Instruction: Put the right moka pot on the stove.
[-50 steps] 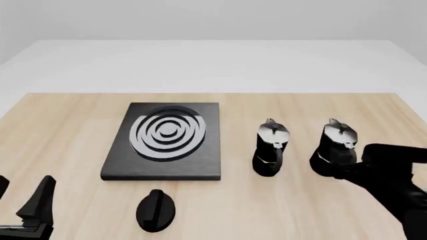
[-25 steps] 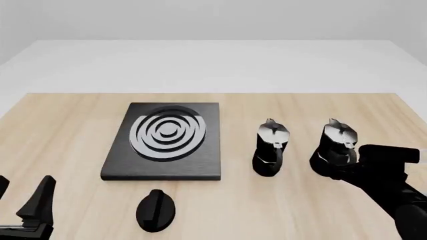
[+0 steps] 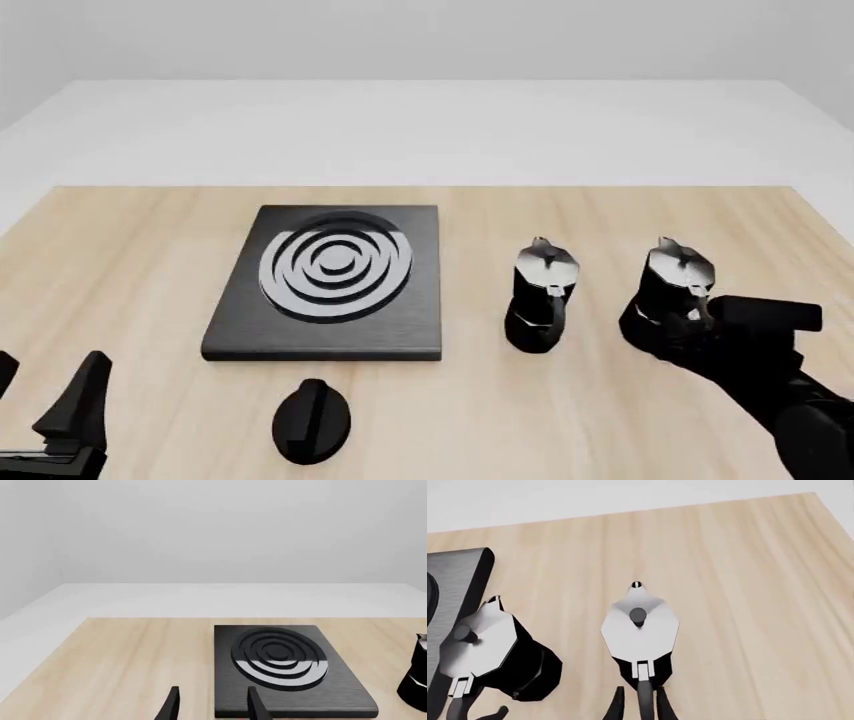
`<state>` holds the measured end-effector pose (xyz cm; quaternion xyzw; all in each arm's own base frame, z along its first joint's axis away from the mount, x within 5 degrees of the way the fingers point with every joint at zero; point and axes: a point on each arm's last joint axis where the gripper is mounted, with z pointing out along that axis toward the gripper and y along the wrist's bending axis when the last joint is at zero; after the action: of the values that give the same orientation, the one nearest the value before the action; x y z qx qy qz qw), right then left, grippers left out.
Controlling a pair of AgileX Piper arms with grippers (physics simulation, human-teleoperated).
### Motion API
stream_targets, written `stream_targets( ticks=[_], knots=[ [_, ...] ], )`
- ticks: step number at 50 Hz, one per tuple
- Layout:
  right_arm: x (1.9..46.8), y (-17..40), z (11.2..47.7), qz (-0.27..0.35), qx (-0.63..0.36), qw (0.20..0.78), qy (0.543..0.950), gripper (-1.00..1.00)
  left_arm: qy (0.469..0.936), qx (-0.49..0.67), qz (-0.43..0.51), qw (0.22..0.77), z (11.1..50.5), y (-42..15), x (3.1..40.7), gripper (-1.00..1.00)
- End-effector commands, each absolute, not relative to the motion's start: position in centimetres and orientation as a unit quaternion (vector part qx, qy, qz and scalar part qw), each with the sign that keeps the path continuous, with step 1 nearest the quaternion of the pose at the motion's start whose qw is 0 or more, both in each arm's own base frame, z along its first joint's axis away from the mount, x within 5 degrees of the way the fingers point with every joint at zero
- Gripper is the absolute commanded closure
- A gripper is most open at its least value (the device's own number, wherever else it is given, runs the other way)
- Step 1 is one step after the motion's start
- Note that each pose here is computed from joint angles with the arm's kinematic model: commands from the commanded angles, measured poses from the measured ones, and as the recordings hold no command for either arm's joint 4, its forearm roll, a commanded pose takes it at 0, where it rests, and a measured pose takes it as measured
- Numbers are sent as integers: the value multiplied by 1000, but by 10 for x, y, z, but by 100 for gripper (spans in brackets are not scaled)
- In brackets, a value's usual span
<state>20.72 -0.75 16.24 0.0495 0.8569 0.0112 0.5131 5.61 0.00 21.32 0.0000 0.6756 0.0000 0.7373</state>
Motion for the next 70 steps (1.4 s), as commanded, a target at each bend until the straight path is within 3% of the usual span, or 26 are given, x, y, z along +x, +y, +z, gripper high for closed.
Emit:
stream_targets(
  ticks=[1, 13, 39, 70],
  knots=[
    [209, -9, 162, 10, 55, 511, 858, 100, 676, 0, 0, 737, 213, 0, 56, -100],
    [205, -3, 174, 23, 49, 520, 852, 100, 676, 0, 0, 737, 213, 0, 56, -100],
    [176, 2, 255, 18, 14, 595, 804, 100, 676, 0, 0, 737, 213, 0, 56, -100],
    [162, 8, 331, 22, -13, 641, 767, 100, 676, 0, 0, 737, 213, 0, 56, -100]
  ],
)
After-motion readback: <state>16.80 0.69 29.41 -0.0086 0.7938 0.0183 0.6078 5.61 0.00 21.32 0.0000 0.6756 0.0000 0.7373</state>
